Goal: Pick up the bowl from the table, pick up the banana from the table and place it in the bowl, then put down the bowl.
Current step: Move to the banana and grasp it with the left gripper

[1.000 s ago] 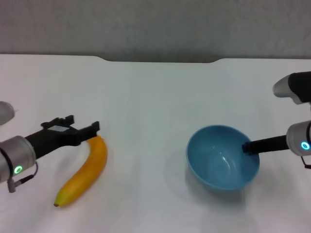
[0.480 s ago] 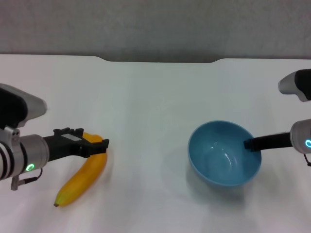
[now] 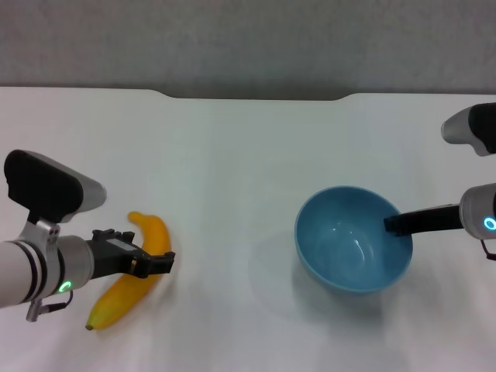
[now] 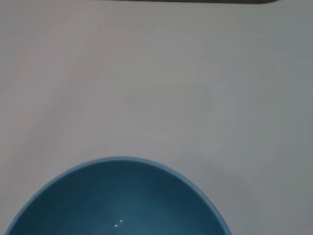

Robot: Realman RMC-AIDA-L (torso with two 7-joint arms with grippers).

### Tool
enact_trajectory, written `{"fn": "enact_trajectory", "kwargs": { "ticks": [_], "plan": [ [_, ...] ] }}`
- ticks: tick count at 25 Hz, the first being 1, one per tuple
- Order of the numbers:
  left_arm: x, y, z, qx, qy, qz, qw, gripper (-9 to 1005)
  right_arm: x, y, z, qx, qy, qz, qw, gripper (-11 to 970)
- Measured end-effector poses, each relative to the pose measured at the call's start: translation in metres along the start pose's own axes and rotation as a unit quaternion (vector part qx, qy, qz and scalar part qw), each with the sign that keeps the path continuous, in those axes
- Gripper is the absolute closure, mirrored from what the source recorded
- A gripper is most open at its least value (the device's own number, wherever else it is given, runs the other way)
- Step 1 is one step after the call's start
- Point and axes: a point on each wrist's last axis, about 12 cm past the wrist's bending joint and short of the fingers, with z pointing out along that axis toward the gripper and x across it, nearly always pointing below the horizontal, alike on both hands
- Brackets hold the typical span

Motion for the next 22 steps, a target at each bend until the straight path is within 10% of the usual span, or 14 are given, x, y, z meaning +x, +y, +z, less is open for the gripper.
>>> {"fn": "enact_trajectory", "kwargs": {
  "ticks": [22],
  "plan": [
    [0.014, 0.011, 0.015, -0.028, 0.023, -0.016, 0.999, 265, -0.006, 0.010, -0.001, -0.006, -0.004, -0.022, 1.000, 909]
  ]
}}
